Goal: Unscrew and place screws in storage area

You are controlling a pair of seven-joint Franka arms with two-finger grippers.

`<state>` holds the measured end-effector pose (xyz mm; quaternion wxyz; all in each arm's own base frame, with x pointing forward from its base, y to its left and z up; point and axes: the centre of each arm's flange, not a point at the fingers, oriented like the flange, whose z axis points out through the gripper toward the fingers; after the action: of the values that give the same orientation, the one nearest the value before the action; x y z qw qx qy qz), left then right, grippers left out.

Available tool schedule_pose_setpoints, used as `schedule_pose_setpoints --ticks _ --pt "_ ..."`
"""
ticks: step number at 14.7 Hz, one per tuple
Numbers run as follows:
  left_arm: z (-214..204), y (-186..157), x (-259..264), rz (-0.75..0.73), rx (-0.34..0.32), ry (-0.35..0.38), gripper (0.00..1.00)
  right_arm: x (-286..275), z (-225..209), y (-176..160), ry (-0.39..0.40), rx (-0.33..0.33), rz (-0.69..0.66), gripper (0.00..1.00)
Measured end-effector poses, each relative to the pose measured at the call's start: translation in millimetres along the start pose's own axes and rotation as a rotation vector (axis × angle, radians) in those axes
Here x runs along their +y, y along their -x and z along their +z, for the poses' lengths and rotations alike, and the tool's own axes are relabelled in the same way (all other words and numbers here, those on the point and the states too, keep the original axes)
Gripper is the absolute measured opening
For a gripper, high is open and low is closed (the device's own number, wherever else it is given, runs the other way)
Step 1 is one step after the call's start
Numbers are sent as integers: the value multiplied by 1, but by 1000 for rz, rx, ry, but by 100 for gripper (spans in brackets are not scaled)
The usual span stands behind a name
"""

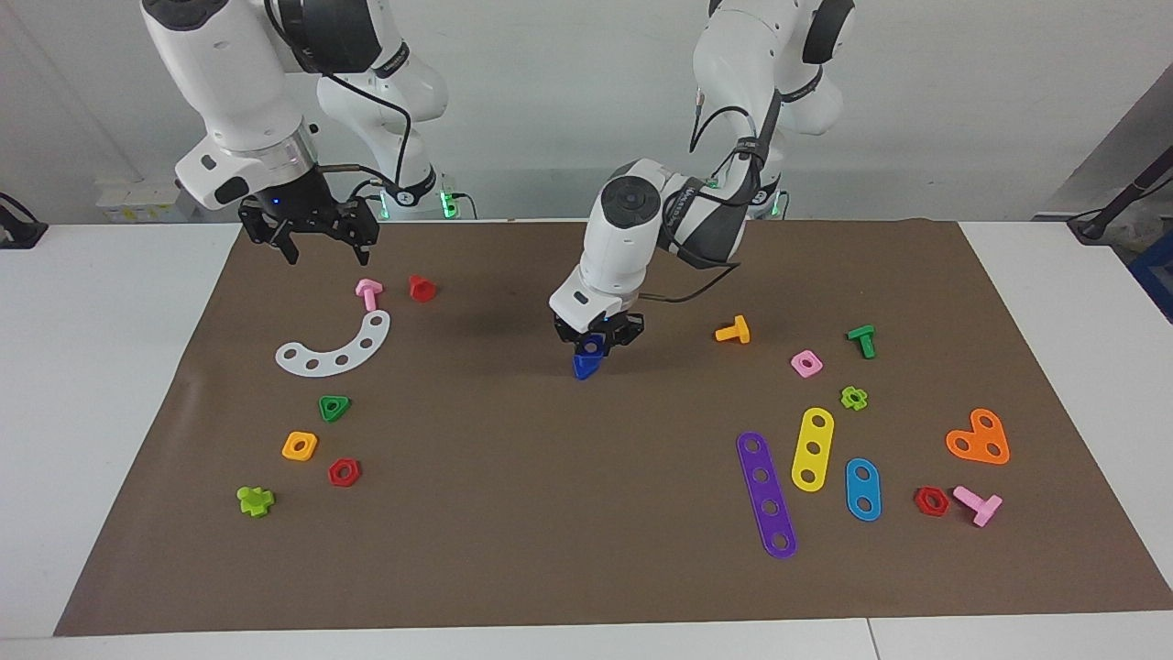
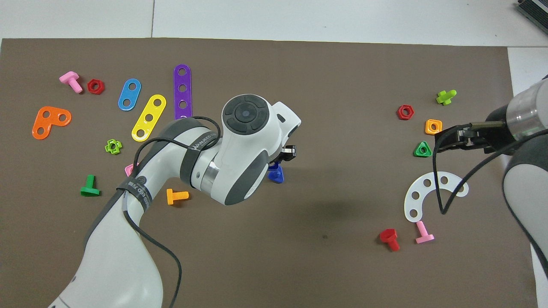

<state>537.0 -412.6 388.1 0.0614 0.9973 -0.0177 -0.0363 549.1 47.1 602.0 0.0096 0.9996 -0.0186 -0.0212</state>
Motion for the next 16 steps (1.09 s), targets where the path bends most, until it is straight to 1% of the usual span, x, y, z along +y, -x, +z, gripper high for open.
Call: schedule_pose_setpoints --ticks 2,5,8,10,12,14,16 --pt "3 -19 -32 -66 -20 0 45 -4 0 0 0 4 -7 100" --pt "12 -42 -90 -156 -52 -17 45 -17 1 -3 -5 46 -29 100" --pt "17 -59 -141 -214 -67 -23 45 -47 22 -1 -10 87 -82 99" --pt "20 -64 -166 -196 -78 -32 45 -70 43 7 -9 84 -117 99" --pt "25 -66 -196 -128 -106 -43 45 -101 60 17 -10 81 -123 97" --pt "22 -72 -239 -44 -134 -37 45 -133 76 26 -20 101 -110 96" --pt "16 -76 -286 9 -140 -21 45 -159 93 34 -25 104 -99 95"
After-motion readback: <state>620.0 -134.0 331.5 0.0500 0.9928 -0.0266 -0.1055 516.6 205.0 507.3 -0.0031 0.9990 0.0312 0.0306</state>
